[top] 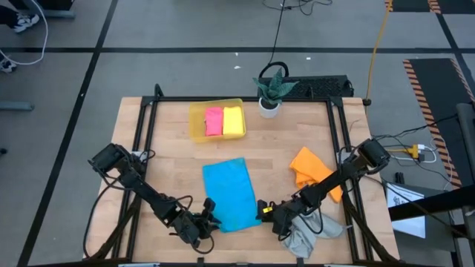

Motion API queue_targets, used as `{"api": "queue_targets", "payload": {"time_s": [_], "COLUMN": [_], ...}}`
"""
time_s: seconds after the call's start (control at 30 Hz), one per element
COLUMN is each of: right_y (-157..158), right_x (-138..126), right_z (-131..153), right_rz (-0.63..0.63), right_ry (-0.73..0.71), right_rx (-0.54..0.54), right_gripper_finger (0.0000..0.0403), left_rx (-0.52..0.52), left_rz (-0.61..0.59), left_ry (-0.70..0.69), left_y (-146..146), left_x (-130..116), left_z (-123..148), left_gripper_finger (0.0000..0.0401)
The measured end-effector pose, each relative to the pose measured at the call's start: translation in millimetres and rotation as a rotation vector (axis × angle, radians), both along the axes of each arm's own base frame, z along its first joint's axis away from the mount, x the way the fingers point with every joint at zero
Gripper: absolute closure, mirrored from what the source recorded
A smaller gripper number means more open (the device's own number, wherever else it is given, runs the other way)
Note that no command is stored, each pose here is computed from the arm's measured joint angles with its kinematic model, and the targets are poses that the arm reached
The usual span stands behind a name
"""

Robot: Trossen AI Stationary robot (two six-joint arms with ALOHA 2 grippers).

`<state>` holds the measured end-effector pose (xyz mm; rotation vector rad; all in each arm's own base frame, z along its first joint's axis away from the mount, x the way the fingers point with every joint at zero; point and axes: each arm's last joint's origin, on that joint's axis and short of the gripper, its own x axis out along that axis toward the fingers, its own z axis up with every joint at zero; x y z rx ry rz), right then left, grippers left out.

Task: Fold microfiber towels
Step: Fold the blue microfiber cloth

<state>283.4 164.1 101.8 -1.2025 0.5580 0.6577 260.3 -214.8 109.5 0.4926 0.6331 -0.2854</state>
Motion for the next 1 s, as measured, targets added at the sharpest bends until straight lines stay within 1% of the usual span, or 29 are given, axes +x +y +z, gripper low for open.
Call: {"api": "queue_targets", "payload": {"time_s": [0.13,0.23,0.33,0.4,0.47,0.57,0.67,0.83,0.9,1.0], "right_y": [-3.3,-5.1,-7.6,-8.4,-8.1,-7.2,-8.1,-8.5,-9.1,-10.2], "right_x": [1.9,2.7,3.7,4.0,4.7,6.5,4.9,4.2,3.2,1.9], "right_z": [0.0,-0.1,-0.5,-0.6,-0.1,1.9,4.0,13.7,15.7,16.5], "right_rz": [-0.024,-0.066,-0.12,-0.134,-0.138,-0.161,-0.214,-0.297,-0.333,-0.397], "right_ry": [-0.003,0.004,0.017,0.02,0.009,-0.014,0.002,0.002,0.014,0.04], "right_rx": [-0.002,0.029,0.072,0.083,0.092,0.131,0.179,0.283,0.316,0.367], "right_gripper_finger": [0.0291,0.0324,0.0363,0.0386,0.0398,0.0394,0.0395,0.04,0.0398,0.0399], "left_rx": [-0.022,-0.052,-0.083,-0.079,-0.067,-0.057,-0.038,0.009,0.003,0.004], "left_rz": [0.02,0.022,0.039,0.04,0.033,0.029,0.028,0.022,0.035,0.02], "left_ry": [0.016,0.049,0.08,0.091,0.094,0.087,0.082,0.087,0.058,-0.007], "left_y": [0.6,0.7,-0.1,-2.2,-4.9,-7.4,-9.4,-10.6,-12.8,-17.8], "left_x": [-0.6,-1.9,-4.5,-7.4,-10.7,-13.2,-15.7,-14.8,-12.2,-10.1], "left_z": [-0.9,-2.5,-3.6,-4.1,-4.4,-4.4,-5.6,-19.8,-25.5,-28.3], "left_gripper_finger": [0.0226,0.018,0.0147,0.0135,0.0132,0.0139,0.0152,0.017,0.0175,0.0182]}}
